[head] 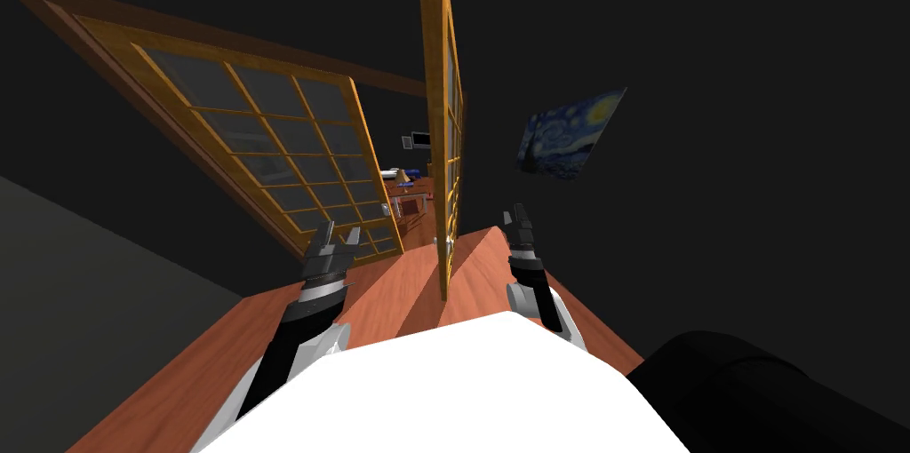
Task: Pull the door open
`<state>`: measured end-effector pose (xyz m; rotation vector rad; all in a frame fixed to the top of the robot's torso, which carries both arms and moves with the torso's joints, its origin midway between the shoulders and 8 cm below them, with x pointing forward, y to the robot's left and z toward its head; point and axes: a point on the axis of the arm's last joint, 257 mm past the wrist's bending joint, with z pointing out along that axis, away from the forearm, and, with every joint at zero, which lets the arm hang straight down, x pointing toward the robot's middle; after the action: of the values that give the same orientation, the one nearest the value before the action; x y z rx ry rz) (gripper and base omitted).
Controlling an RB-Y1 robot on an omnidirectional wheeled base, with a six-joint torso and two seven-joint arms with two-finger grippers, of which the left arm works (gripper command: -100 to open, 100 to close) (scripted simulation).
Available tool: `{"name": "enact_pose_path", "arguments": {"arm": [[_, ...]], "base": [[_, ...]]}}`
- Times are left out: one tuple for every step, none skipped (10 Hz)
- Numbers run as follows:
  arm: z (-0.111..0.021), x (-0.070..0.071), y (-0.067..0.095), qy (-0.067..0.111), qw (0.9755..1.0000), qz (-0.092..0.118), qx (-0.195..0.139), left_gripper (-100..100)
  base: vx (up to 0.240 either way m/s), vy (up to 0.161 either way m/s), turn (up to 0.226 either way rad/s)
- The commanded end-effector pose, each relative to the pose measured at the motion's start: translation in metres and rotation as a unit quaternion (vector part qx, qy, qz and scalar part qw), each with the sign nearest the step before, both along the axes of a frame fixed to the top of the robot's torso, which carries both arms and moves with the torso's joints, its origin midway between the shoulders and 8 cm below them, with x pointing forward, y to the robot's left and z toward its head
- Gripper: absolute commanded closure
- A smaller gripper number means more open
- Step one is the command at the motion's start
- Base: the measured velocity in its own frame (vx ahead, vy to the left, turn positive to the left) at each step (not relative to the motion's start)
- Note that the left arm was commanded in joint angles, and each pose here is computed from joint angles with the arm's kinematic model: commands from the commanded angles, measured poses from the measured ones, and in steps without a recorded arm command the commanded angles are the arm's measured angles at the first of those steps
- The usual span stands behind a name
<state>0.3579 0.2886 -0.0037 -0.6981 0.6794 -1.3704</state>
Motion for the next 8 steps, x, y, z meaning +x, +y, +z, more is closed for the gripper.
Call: {"name": "enact_pose_path", "arguments": {"arm": [[-0.003,0.001,0.001,0.001,1.0000,-0.004,-0.004,-100],[-0.005,0.003,0.001,0.002,0.9999,-0.007,-0.008,-100],[-0.007,0.004,0.002,0.003,0.9999,-0.011,-0.011,-100],[-0.009,0.005,0.003,0.004,0.9998,-0.014,-0.015,-100],[-0.011,0.006,0.003,0.005,0.9997,-0.017,-0.018,-100],[-0.013,0.007,0.004,0.006,0.9995,-0.020,-0.022,-100],[-0.016,0.008,0.005,0.007,0.9993,-0.025,-0.028,-100],[-0.020,0.010,0.006,0.008,0.9989,-0.031,-0.035,-100]], "base": [[-0.216,0.027,-0.015],[-0.223,0.042,-0.018],[-0.220,0.041,-0.031],[-0.221,0.048,-0.017],[-0.236,0.049,-0.018],[-0.253,0.066,-0.018],[-0.229,0.073,-0.043],[-0.210,0.109,-0.030]]}}
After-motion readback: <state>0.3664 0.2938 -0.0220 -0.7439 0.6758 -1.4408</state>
